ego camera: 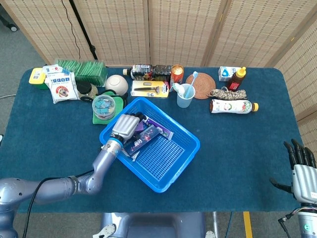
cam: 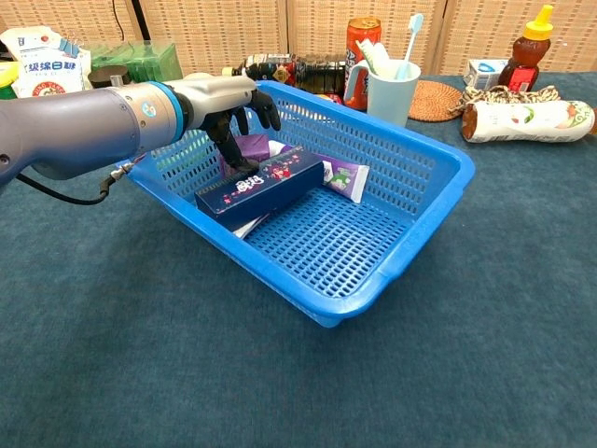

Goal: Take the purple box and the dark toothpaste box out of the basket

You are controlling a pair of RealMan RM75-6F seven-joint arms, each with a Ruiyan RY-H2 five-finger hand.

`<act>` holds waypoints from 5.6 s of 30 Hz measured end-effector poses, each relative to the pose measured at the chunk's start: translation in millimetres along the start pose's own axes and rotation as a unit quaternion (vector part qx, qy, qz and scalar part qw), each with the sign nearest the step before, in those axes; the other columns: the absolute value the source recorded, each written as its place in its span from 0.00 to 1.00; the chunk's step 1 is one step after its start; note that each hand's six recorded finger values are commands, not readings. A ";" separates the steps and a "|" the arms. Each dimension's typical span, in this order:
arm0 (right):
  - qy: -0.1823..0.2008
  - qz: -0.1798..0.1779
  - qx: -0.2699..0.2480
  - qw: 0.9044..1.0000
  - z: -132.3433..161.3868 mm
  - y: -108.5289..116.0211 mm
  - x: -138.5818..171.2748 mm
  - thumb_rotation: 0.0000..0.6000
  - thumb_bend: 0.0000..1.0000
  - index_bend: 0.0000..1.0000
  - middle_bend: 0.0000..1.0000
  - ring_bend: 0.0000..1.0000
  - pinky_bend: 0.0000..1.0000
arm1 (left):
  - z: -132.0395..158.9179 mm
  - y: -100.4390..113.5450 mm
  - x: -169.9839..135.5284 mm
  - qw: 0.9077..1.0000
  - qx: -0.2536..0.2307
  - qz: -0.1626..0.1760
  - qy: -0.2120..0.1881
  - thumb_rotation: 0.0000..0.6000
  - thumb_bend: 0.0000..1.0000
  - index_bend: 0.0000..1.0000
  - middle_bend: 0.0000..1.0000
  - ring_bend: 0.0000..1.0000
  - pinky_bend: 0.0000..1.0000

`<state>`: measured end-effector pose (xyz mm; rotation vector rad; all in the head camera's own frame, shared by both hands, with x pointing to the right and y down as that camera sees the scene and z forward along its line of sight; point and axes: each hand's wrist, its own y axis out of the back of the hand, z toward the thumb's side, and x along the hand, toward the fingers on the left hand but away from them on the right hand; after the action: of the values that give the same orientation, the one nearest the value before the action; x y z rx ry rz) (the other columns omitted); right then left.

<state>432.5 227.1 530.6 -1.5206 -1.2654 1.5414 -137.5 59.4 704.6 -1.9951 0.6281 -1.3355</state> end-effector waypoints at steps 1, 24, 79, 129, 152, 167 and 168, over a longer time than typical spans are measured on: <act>0.000 0.000 0.000 1.000 -0.3 0.2 -0.1 1.00 0.00 0.00 0.00 0.00 0.00 | -0.2 -0.4 0.3 1.000 0.001 0.000 0.002 1.00 0.26 0.31 0.27 0.32 0.42; -0.005 -0.005 -0.004 1.000 -3.0 3.0 -1.0 1.00 0.00 0.00 0.00 0.00 0.00 | -4.1 14.0 -4.1 0.999 0.005 0.041 0.024 1.00 0.53 0.52 0.47 0.50 0.61; 0.003 0.005 0.002 1.000 5.8 -3.7 2.2 1.00 0.00 0.00 0.00 0.00 0.00 | -209.3 4.1 -147.8 0.989 -0.046 0.067 0.125 1.00 0.29 0.00 0.00 0.00 0.00; 0.334 0.100 0.050 0.936 241.7 -12.9 -111.5 1.00 0.00 0.00 0.04 0.06 0.13 | -228.6 56.3 -329.5 0.967 -0.028 0.120 0.222 1.00 0.26 0.00 0.00 0.00 0.00; 0.414 0.172 0.110 0.887 311.1 -99.5 -105.4 1.00 0.00 0.00 0.05 0.06 0.11 | -229.8 53.0 -326.9 0.969 -0.032 0.105 0.221 1.00 0.26 0.00 0.00 0.00 0.00; 0.426 0.171 0.161 0.874 328.1 -128.0 -107.2 1.00 0.00 0.01 0.06 0.06 0.11 | -229.9 50.8 -325.4 0.970 -0.033 0.096 0.220 1.00 0.27 0.00 0.00 0.00 0.00; 0.426 0.171 0.166 0.873 329.9 -129.3 -108.0 1.00 0.00 0.02 0.06 0.06 0.11 | -229.8 50.8 -325.2 0.970 -0.032 0.096 0.220 1.00 0.27 0.00 0.00 0.00 0.00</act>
<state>102.9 106.5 649.0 -1.9143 -0.2211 0.9720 -472.2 193.6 528.2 -1.6396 1.0508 -1.6646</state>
